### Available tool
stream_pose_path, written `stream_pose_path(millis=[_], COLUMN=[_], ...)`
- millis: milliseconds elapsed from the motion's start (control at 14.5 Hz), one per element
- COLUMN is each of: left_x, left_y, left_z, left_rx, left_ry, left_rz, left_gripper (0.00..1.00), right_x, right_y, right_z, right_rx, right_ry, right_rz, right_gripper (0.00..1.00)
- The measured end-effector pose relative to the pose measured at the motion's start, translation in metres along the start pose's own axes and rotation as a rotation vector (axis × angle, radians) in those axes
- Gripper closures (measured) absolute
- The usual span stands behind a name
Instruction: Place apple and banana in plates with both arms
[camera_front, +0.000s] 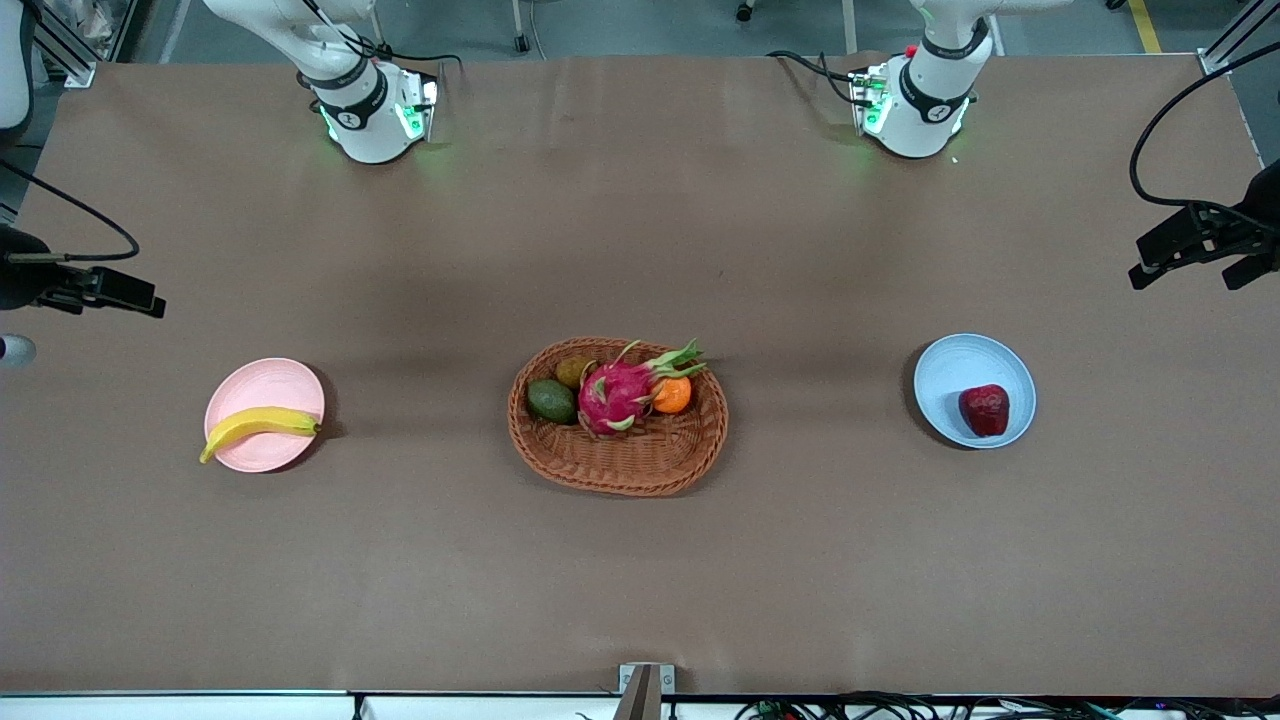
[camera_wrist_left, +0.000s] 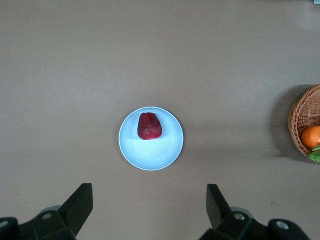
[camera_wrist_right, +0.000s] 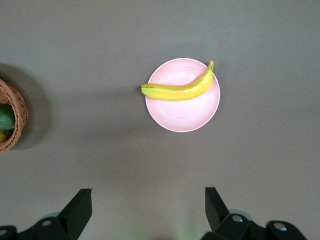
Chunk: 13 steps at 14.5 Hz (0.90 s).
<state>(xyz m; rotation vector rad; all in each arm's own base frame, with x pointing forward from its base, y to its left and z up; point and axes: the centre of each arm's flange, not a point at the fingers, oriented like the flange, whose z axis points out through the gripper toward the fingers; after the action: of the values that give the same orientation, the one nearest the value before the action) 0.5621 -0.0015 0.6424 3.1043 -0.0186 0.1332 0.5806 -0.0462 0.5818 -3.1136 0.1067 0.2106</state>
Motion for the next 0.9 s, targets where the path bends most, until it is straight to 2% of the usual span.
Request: stream_pose_path(millis=[552, 897], left_x=[0.0, 0.0], left_y=[-0.008, -0.011], left_z=[0.0, 0.0], left_rx=[0.001, 0.002], left_ry=[0.0, 0.001], left_rz=[-0.014, -0.019], left_gripper=[0.0, 0.0], right_x=[-0.059, -0.074], right_y=[0.005, 0.006], right_z=[-0.03, -0.041], right_rx=[0.012, 0.016], right_ry=[0.034, 0.055], right_rz=[0.002, 0.003], right_gripper=[0.0, 0.0])
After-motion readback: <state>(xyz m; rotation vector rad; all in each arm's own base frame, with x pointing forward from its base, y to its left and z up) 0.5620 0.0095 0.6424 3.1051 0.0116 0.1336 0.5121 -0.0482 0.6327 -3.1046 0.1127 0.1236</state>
